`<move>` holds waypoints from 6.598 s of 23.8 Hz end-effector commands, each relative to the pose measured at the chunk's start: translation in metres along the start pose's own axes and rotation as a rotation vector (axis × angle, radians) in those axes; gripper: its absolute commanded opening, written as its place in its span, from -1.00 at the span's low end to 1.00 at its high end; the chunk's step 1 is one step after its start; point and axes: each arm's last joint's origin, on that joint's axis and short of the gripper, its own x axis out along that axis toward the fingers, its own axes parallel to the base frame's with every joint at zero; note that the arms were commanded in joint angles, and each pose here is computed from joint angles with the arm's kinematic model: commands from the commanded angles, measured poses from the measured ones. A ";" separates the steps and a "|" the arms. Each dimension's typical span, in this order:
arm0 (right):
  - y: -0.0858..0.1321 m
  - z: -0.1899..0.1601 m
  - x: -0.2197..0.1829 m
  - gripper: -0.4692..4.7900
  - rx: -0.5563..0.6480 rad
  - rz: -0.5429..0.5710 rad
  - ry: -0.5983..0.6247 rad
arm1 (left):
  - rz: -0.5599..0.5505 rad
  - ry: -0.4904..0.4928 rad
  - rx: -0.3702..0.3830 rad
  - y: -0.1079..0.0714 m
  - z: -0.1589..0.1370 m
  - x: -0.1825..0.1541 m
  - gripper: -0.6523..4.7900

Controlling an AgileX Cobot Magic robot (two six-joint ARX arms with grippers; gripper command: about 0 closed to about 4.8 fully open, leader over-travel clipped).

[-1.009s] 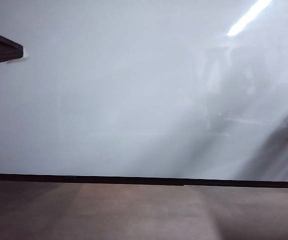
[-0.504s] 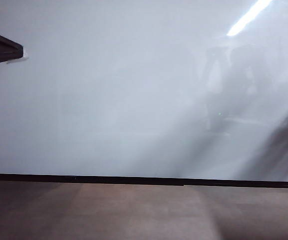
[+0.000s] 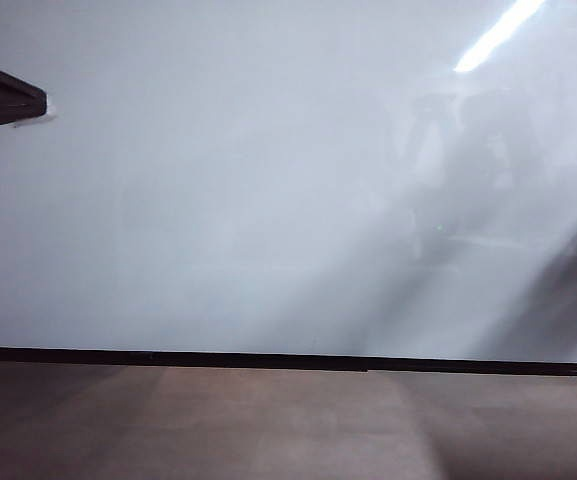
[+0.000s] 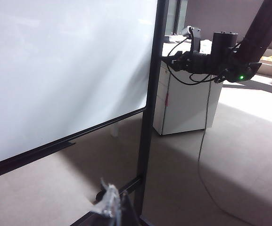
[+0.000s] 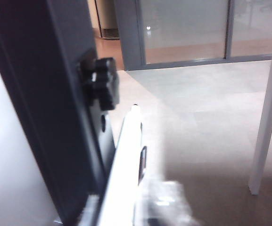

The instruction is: Reach to the right to find the marker pen, pick it up, and write the number 17 on the whiteboard.

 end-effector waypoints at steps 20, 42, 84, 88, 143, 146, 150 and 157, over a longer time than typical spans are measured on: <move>0.075 0.239 -0.142 -0.85 0.033 -0.335 -0.425 | 0.363 -0.018 0.017 0.035 0.002 -0.006 -0.78; 0.335 0.268 -0.113 -0.85 0.244 0.307 -0.260 | 0.358 -0.229 0.051 0.021 0.169 -0.030 -0.78; 0.342 0.268 -0.072 -0.85 0.246 0.180 -0.317 | 0.360 -0.193 0.046 0.029 0.183 -0.007 -0.78; 0.340 0.268 -0.067 -0.85 0.243 0.176 -0.321 | 0.360 -0.193 0.045 0.029 0.183 -0.007 -0.78; 0.347 0.215 -0.071 -0.85 0.216 0.179 -0.127 | 0.360 -0.192 0.046 0.029 0.183 -0.007 -0.78; 0.353 0.224 -0.085 -0.85 0.185 0.188 -0.157 | 0.360 -0.192 0.045 0.029 0.183 -0.007 -0.78; 0.351 0.233 -0.091 -0.85 0.158 0.183 -0.198 | 0.360 -0.190 0.045 0.029 0.183 -0.007 -0.78; 0.332 0.245 -0.083 -0.85 0.175 0.145 -0.285 | 0.360 -0.190 0.045 0.029 0.183 -0.007 -0.78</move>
